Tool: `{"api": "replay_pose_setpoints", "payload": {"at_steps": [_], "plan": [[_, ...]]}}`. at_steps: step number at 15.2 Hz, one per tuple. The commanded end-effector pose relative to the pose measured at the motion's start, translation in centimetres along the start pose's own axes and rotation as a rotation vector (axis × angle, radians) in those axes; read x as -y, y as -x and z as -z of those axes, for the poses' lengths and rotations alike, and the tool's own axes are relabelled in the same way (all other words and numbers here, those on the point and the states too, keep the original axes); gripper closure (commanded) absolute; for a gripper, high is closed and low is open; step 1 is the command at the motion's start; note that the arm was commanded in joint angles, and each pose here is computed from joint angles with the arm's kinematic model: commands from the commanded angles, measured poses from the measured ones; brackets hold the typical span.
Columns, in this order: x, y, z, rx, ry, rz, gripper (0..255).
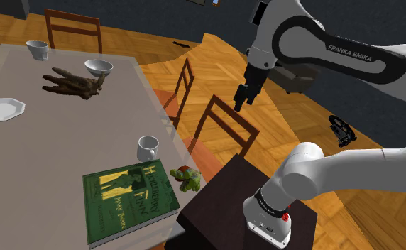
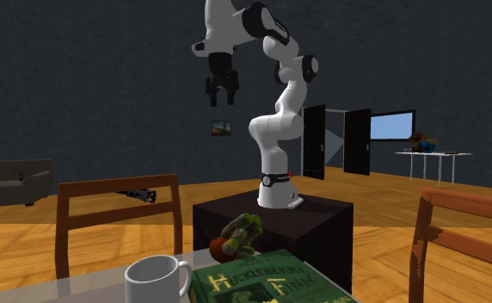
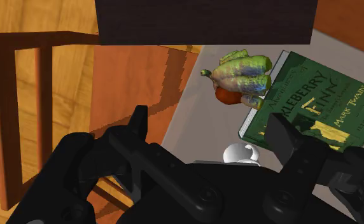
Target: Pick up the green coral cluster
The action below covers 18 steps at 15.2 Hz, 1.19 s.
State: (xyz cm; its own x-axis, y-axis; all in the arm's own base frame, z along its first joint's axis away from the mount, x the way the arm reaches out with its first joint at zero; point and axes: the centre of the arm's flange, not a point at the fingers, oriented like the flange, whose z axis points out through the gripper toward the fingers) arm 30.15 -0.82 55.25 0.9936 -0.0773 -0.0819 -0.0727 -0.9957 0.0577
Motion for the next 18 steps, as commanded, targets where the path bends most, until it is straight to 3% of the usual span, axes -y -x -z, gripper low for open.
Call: {"api": "replay_pose_setpoints", "payload": {"at_steps": [1, 18], "plan": [[0.0, 0.0, 0.0, 0.000, 0.000, 0.000, 0], [13.2, -7.4, -18.0, -0.037, 0.183, 0.468, 0]]}}
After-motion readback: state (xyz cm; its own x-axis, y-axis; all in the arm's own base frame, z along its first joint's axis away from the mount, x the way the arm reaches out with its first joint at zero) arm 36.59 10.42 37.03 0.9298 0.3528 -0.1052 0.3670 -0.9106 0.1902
